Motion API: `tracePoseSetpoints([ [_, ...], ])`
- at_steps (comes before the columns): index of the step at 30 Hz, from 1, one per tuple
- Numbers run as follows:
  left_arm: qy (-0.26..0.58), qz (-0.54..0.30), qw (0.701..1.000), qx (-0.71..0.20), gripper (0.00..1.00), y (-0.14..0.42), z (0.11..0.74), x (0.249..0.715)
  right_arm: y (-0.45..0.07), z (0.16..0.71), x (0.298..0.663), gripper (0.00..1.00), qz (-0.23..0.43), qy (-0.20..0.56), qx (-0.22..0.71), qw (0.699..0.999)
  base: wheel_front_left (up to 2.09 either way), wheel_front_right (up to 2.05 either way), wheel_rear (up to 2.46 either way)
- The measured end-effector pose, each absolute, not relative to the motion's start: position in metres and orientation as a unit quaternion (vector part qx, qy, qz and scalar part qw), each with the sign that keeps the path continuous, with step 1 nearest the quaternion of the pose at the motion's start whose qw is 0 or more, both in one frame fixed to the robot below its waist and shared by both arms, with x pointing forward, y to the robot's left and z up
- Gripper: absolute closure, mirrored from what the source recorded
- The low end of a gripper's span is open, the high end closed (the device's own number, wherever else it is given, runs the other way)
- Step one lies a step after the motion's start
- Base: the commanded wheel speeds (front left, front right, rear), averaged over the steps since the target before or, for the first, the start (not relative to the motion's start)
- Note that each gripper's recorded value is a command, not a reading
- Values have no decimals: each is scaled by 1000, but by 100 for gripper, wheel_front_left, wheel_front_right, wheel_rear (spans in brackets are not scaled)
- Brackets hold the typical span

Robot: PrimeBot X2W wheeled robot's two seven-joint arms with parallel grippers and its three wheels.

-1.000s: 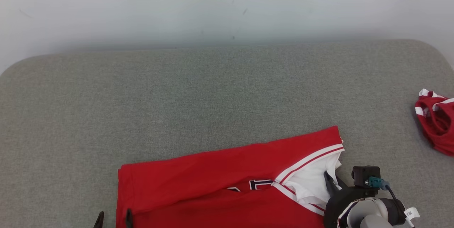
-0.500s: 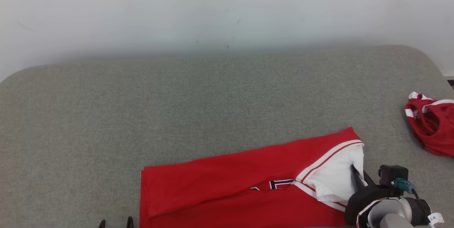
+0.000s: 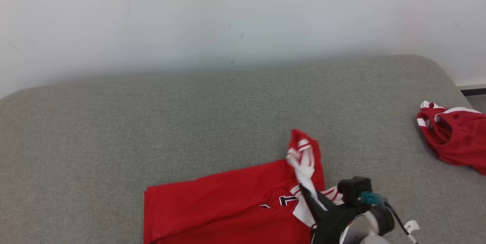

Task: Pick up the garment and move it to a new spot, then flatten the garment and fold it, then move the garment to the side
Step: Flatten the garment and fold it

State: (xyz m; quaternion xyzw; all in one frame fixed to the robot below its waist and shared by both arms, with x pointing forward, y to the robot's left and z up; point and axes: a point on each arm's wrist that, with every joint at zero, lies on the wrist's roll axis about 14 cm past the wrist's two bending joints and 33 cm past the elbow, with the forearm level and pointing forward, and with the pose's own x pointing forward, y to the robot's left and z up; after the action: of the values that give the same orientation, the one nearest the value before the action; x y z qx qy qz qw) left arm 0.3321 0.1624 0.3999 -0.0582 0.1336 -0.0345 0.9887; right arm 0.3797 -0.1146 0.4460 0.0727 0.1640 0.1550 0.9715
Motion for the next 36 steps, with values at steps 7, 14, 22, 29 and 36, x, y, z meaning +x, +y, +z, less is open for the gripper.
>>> tracePoseSetpoints([
  [7, 136, -39, 988, -59, 0, 160, 399, 328, -71, 451, 366, 100, 221, 174, 82, 956, 0, 0, 0],
  [14, 140, -43, 988, -54, 0, 159, 396, 322, -20, 454, 365, 100, 284, 178, 84, 939, 0, 0, 0],
  [22, 137, -38, 988, -54, 0, 162, 398, 317, 35, 459, 370, 100, 357, 167, 59, 917, 0, 0, 0],
  [29, 135, -22, 989, -52, 0, 171, 400, 310, 69, 455, 370, 100, 404, 168, 54, 898, 0, 0, 0],
  [36, 139, 1, 989, -50, 0, 183, 397, 304, 91, 469, 381, 0, 427, 134, 83, 890, 0, 0, 0],
])
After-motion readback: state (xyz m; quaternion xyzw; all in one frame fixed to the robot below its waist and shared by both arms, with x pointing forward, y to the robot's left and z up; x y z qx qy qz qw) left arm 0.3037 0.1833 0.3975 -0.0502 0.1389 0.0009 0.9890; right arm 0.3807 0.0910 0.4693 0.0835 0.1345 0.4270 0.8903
